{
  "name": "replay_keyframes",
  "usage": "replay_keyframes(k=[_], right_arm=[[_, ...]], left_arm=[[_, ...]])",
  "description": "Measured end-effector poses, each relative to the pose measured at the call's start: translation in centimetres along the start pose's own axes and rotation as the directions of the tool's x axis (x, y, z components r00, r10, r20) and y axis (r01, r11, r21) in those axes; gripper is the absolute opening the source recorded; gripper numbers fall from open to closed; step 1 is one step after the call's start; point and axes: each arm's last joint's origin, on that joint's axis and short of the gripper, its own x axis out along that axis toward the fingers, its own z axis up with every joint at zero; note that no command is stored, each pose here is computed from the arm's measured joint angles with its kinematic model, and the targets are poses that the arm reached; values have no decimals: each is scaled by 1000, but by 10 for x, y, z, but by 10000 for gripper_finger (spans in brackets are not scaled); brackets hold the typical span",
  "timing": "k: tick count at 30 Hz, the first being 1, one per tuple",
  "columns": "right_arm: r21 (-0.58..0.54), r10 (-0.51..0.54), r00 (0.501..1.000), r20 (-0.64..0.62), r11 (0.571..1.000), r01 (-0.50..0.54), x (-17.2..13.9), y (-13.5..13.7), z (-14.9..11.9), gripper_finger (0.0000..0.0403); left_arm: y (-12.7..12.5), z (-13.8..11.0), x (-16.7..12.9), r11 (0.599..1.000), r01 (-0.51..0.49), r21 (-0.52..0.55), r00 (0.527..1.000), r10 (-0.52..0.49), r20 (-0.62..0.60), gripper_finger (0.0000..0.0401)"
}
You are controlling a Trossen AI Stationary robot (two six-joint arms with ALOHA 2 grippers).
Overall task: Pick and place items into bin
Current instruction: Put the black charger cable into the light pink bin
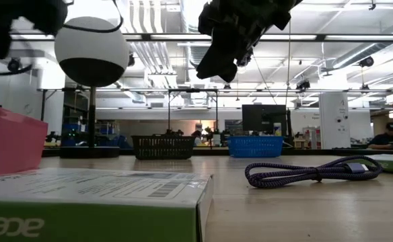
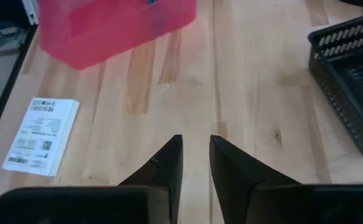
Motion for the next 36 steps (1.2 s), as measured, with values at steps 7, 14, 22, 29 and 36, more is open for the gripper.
replay_keyframes(k=[7, 14, 22, 29, 36], right_arm=[[-5, -8, 1000, -2, 1000, 8, -1, -4, -1, 75], [-3, -13, 1000, -5, 1000, 13, -1, -7, -2, 66], [-1, -12, 1000, -9, 1000, 12, 0, -7, -3, 66], [2, -12, 1000, -9, 1000, 12, 0, -7, -3, 65], [2, -11, 1000, -9, 1000, 11, 0, -7, -3, 63]], left_arm=[[1, -3, 10, 997, -71, -4, 997, 71, -26, 0], [8, -5, 25, 976, -217, -17, 972, 214, -102, 0], [8, -3, 44, 956, -292, 26, 945, 293, -144, 0], [8, 0, 62, 928, -369, 55, 914, 373, -160, 0], [9, 0, 71, 914, -398, 78, 896, 405, -179, 11]])
